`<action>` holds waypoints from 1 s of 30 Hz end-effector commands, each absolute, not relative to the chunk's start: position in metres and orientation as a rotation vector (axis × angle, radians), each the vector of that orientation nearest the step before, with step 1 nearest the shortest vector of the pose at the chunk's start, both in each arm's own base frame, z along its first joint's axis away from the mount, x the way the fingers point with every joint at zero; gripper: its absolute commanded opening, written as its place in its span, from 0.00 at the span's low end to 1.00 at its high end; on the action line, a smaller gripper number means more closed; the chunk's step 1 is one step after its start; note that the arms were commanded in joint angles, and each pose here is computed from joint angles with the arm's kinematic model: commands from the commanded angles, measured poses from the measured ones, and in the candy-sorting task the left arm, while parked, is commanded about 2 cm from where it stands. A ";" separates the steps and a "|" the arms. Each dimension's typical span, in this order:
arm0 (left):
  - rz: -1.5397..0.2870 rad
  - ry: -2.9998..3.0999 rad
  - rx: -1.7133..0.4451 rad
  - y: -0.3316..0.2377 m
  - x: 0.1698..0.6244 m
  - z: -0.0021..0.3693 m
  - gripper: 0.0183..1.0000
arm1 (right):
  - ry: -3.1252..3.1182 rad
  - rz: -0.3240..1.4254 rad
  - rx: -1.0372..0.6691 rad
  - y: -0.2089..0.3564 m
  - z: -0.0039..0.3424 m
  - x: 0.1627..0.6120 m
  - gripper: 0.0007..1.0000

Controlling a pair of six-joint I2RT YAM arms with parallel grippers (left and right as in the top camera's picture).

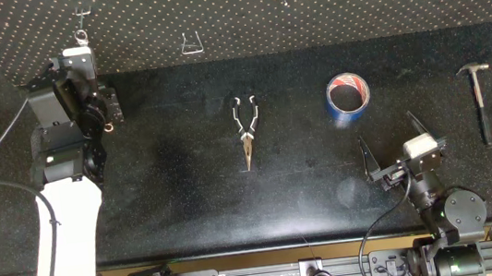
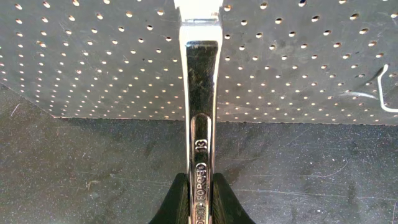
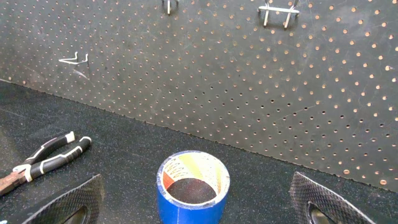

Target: Place Tools Onto Pegboard

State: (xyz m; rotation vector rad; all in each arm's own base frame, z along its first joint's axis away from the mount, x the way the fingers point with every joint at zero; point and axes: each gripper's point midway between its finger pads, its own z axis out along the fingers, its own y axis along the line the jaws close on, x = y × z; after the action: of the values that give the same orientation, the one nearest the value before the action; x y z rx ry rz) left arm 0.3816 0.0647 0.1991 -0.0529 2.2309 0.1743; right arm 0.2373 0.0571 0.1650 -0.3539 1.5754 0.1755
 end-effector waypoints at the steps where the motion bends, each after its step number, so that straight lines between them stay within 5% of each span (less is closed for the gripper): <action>1: 0.153 2.220 -0.057 0.062 0.385 0.199 0.01 | 1.579 0.196 -0.345 0.059 0.164 0.237 0.98; 16: 0.171 2.216 -0.060 0.069 0.416 0.174 0.01 | 1.579 0.196 -0.345 0.059 0.164 0.237 0.98; 17: 0.175 2.216 -0.062 0.070 0.418 0.172 0.08 | 1.579 0.196 -0.345 0.059 0.164 0.237 0.98; 18: 0.176 2.211 -0.062 0.071 0.420 0.171 0.29 | 1.579 0.196 -0.345 0.059 0.164 0.237 0.98; 20: 0.177 2.194 -0.062 0.071 0.422 0.175 0.91 | 1.579 0.196 -0.345 0.059 0.164 0.237 0.98; 21: 0.178 2.186 -0.062 0.071 0.423 0.177 1.00 | 1.579 0.196 -0.345 0.059 0.164 0.237 0.98; 30: 0.149 2.174 -0.041 0.052 0.370 0.237 1.00 | 1.579 0.196 -0.345 0.059 0.164 0.237 0.98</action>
State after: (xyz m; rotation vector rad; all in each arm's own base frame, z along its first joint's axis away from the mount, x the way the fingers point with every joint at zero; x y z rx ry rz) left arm 0.3796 0.0626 0.1854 -0.0607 2.2866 0.1597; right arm 0.2373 0.0570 0.1650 -0.3536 1.5754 0.1752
